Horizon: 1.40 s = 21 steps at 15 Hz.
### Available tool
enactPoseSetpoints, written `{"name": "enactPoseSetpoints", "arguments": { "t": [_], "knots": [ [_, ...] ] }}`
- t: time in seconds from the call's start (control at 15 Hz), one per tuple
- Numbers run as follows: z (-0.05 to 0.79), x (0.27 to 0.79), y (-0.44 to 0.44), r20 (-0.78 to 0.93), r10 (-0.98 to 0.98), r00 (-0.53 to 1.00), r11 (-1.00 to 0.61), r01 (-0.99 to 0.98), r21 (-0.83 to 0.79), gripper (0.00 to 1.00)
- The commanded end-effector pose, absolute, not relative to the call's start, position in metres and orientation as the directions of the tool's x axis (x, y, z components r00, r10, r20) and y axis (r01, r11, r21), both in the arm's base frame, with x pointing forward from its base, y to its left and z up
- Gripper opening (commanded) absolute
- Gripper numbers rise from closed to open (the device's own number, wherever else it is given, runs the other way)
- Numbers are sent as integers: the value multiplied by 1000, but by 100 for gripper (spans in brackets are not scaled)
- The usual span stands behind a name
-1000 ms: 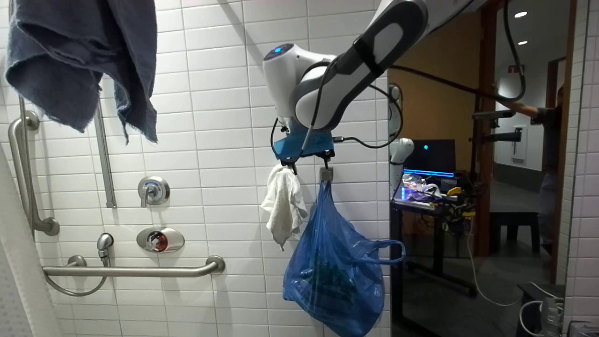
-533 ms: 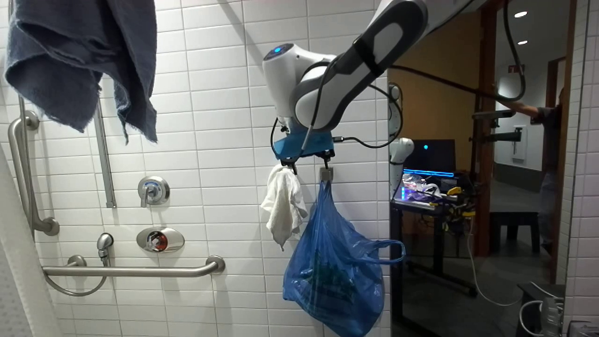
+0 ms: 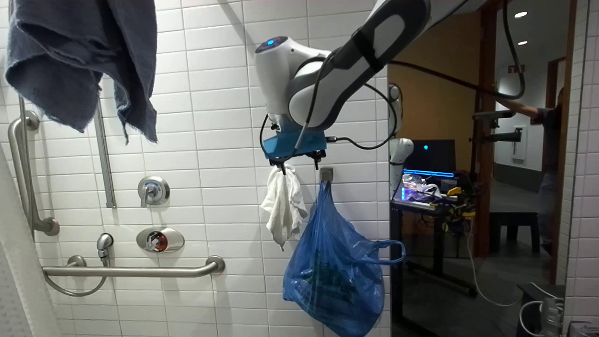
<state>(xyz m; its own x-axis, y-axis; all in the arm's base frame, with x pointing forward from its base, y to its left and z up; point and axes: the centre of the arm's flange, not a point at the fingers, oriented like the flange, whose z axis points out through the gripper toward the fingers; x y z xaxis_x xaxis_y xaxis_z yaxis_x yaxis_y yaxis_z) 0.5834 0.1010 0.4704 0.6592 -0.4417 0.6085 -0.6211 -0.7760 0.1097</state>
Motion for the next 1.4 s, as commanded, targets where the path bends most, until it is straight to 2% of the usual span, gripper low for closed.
{"name": "enactPoseSetpoints", "arguments": {
  "t": [0.0,0.8,1.33],
  "knots": [
    [472,553,137,624,-408,666,-810,-579,89,100],
    [440,542,220,730,-481,486,-681,-731,38,100],
    [423,571,226,750,-473,461,-581,-804,128,100]
  ]
}}
